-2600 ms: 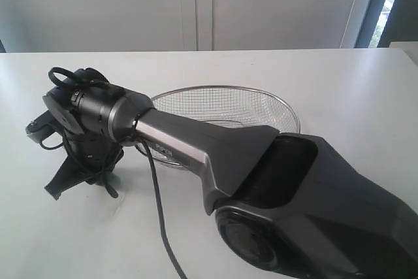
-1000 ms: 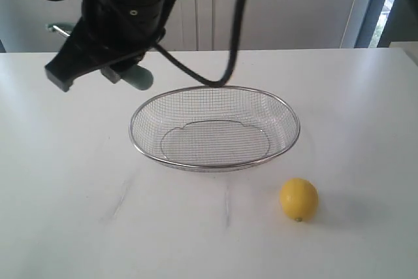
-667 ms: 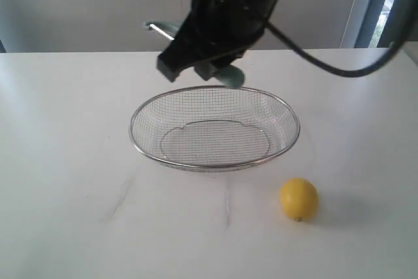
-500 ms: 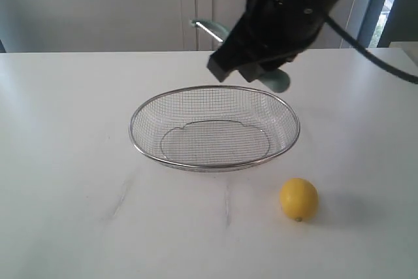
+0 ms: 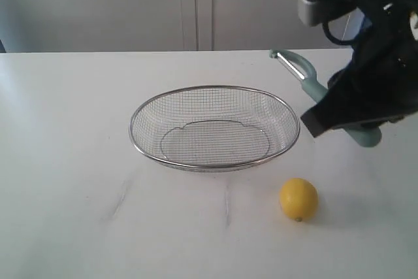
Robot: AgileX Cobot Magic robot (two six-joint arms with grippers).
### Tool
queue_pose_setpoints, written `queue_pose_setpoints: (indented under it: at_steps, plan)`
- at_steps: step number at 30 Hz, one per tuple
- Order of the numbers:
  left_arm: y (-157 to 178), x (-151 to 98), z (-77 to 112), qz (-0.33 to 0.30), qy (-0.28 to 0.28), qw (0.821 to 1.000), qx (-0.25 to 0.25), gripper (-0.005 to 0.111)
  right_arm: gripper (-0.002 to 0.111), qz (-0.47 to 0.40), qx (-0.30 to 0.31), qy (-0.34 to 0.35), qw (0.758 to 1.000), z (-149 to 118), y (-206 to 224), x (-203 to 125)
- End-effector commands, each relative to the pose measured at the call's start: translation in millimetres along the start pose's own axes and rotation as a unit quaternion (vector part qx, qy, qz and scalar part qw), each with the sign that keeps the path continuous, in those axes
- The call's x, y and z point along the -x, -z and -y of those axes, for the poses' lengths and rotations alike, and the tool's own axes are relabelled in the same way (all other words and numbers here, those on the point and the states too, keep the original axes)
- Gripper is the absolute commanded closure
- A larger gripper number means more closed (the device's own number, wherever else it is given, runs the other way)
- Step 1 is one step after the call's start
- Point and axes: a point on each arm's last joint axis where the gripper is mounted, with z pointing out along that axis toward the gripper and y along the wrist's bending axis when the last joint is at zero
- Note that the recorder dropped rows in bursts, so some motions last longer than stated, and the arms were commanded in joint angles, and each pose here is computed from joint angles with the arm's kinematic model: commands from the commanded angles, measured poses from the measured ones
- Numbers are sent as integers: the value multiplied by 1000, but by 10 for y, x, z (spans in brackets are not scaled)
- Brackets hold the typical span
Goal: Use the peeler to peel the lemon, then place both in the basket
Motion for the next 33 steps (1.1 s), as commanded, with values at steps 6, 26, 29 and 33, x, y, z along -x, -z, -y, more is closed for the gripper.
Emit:
queue_pose_setpoints:
  at_steps: [6, 26, 29, 33]
  plan:
    - [-1, -8, 8, 2, 7, 1000, -5, 107, 108, 40, -12, -21, 999, 15, -139, -139]
    - [-1, -8, 8, 2, 7, 1000, -5, 107, 108, 40, -11, -22, 999, 14, -140, -139]
    - [-1, -8, 8, 2, 7, 1000, -5, 107, 108, 40, -11, -22, 999, 14, -140, -139]
    - [-1, -8, 8, 2, 7, 1000, -5, 107, 108, 40, -11, -22, 999, 14, -140, -139]
